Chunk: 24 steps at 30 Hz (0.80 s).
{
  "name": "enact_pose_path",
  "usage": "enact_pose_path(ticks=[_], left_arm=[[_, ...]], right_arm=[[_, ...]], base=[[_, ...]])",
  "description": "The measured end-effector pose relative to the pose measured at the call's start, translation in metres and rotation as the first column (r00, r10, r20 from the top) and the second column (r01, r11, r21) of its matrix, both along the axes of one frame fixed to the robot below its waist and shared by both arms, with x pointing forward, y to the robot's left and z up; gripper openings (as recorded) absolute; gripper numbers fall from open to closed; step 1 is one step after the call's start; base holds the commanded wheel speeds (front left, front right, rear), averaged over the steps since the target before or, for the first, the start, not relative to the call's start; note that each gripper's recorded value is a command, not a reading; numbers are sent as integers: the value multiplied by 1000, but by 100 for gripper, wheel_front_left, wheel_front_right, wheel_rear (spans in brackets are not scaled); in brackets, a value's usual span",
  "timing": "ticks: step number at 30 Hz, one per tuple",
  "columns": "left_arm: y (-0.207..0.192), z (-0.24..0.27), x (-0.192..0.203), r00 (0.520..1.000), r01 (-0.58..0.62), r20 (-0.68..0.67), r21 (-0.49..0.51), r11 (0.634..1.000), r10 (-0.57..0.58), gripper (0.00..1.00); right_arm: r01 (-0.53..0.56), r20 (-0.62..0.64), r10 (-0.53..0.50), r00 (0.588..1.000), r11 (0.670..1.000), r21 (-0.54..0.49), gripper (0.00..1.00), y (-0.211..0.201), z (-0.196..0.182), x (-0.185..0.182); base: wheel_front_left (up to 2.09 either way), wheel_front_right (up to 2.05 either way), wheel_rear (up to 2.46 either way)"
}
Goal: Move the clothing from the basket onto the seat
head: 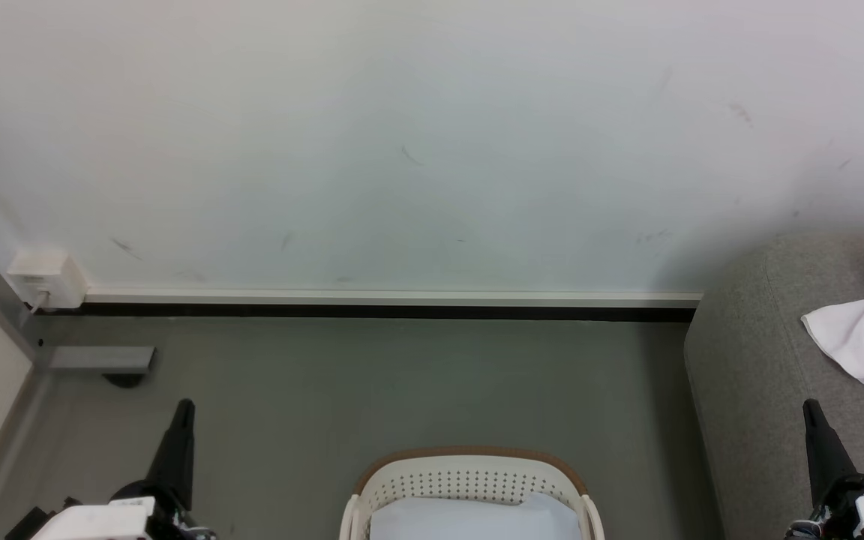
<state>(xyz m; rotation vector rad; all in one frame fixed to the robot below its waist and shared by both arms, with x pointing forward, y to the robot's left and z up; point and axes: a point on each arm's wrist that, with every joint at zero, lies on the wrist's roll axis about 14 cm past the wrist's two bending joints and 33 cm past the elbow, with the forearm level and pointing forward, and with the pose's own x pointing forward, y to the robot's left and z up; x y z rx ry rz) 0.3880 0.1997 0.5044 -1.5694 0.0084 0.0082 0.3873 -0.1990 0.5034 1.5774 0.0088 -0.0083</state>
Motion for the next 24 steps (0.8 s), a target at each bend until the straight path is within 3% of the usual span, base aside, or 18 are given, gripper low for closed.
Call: enact_pose_path(ticks=[24], left_arm=[[0,0,0,1000,0,0,0,1000,0,0]], right_arm=[[0,1,0,1000,1000,0,0,0,0,0]], base=[[0,0,0]])
